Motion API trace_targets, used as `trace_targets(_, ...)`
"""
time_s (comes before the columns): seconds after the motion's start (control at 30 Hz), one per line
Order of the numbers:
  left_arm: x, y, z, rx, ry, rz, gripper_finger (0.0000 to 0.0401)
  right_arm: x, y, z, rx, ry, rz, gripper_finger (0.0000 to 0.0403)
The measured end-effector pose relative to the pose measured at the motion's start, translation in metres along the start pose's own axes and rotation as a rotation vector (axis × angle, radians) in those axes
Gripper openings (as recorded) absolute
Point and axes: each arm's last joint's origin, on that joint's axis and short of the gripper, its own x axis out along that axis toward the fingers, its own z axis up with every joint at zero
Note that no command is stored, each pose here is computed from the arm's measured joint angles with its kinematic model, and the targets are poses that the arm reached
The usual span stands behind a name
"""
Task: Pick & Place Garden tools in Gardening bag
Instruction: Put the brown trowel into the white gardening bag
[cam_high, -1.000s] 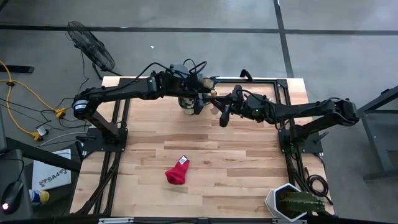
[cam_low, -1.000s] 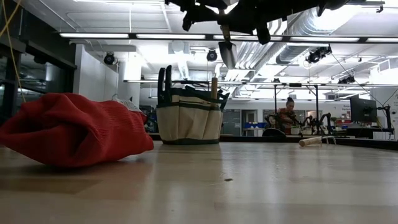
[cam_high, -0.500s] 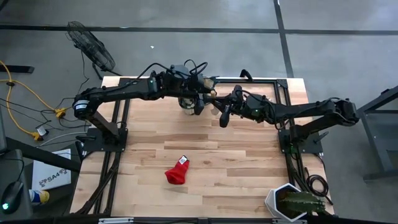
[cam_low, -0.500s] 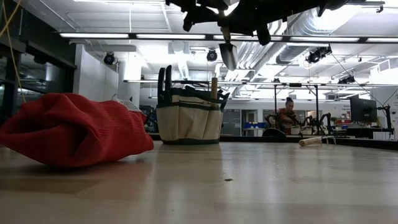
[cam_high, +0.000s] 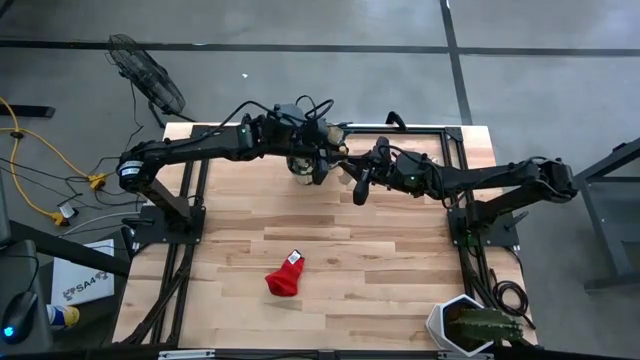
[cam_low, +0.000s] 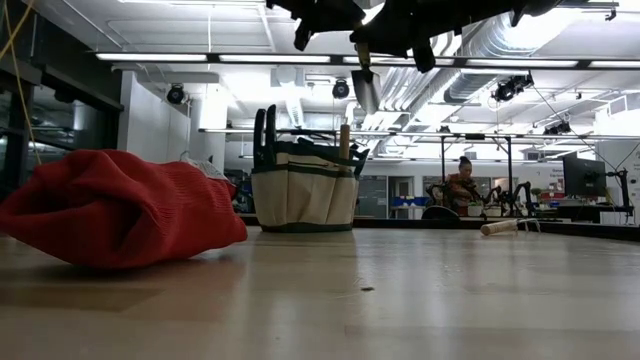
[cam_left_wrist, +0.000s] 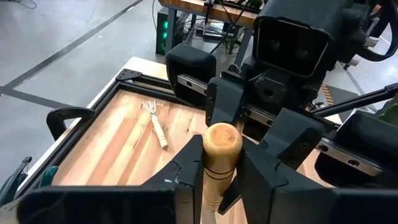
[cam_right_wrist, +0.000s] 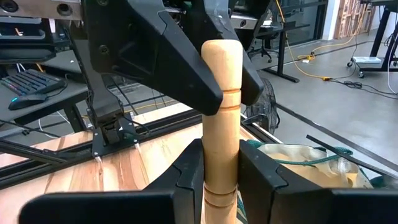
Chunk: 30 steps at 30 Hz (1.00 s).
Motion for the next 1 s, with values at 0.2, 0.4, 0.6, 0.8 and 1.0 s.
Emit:
trace_targets(0.2,0.0,0.0,-0.0002,-0.001,0.002,-0.001,0.0064,-0.0001,0.0003,-0.0007,-0.001,0.009,0.007,0.0061)
trace_targets(0.4,0.0,0.0,-0.0005,-0.002,0.005,0.002,0.0065,-0.0003,0.0004,-0.0022,-0.003,0.027,0.017,0.0066)
trace_targets(0.6,0.0,-0.0002,-0.0019,-0.002,0.019,0.0,0.0064,-0.0003,0.0018,-0.0034,-0.002,0.046,0.073,0.0084)
trace_targets(0.8,0.0001,-0.0004,-0.002,-0.003,0.02,-0.003,0.0064,-0.0007,0.0027,-0.0056,0.01,0.074,0.103,0.0086)
trace_targets(1.0,0.0,-0.0002,-0.0029,-0.004,0.03,0.0,0.0064,-0.0008,0.0029,-0.006,0.025,0.08,0.11,0.0099)
